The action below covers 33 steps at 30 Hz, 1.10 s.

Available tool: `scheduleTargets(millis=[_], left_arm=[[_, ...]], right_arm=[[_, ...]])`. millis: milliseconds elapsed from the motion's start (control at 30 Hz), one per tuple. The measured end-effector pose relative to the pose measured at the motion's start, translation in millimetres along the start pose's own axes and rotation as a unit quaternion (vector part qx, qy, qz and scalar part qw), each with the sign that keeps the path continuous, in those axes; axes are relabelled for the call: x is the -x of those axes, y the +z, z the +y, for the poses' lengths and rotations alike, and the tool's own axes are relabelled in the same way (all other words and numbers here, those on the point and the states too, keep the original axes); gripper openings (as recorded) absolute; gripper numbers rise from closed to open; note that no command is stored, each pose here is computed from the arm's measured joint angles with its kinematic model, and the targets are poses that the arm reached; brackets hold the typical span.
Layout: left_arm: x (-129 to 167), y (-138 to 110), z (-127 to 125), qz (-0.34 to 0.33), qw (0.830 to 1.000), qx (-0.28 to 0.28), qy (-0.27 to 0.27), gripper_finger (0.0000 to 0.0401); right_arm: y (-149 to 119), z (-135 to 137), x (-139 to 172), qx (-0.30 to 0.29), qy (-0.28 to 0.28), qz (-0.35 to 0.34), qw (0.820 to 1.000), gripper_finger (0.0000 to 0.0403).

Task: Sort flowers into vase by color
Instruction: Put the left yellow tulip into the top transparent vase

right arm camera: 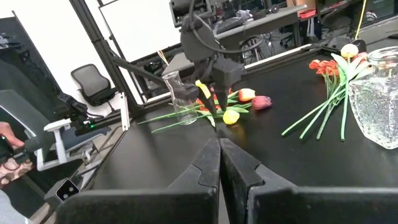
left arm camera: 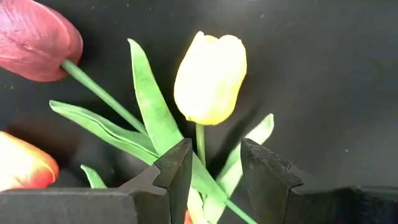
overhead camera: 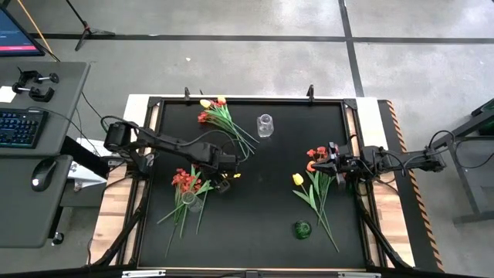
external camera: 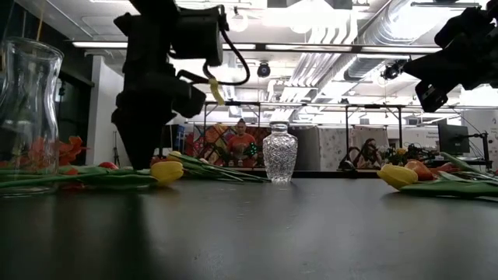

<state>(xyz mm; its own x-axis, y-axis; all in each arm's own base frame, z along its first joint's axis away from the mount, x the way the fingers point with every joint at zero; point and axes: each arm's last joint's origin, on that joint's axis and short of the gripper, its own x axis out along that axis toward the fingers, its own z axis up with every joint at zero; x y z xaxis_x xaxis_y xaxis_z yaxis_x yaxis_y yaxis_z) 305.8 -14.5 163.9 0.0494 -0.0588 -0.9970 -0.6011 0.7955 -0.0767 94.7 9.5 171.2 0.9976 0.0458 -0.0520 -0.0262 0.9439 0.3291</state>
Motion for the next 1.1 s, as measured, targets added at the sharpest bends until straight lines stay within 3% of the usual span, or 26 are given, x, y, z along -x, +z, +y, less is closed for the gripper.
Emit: scheduleTargets(millis=[300, 600, 700, 867, 1000, 1100], left_arm=[[-18, 5, -1, 0.009, 0.998, -0.056, 0.022, 0.0123], [-21, 10, 3, -0.006, 0.997, -0.066, 0.039, 0.0119], [-21, 10, 2, -0.008, 0.996, -0.078, 0.038, 0.0097], [-18, 10, 2, -0.004, 0.996, -0.089, 0.026, 0.0013], [-3, 10, 3, -0.028, 0.996, -0.088, 0.009, 0.0008], [24, 12, 3, -0.082, 0.993, -0.085, -0.007, 0.0003]], right_arm=[[0, 0, 0, 0.0, 0.0, 0.0, 1.0, 0.0], [0, 0, 0, 0.0, 0.0, 0.0, 1.0, 0.0], [0, 0, 0, 0.0, 0.0, 0.0, 1.0, 0.0], [0, 0, 0, 0.0, 0.0, 0.0, 1.0, 0.0], [0, 0, 0, 0.0, 0.0, 0.0, 1.0, 0.0], [0, 0, 0, 0.0, 0.0, 0.0, 1.0, 0.0]])
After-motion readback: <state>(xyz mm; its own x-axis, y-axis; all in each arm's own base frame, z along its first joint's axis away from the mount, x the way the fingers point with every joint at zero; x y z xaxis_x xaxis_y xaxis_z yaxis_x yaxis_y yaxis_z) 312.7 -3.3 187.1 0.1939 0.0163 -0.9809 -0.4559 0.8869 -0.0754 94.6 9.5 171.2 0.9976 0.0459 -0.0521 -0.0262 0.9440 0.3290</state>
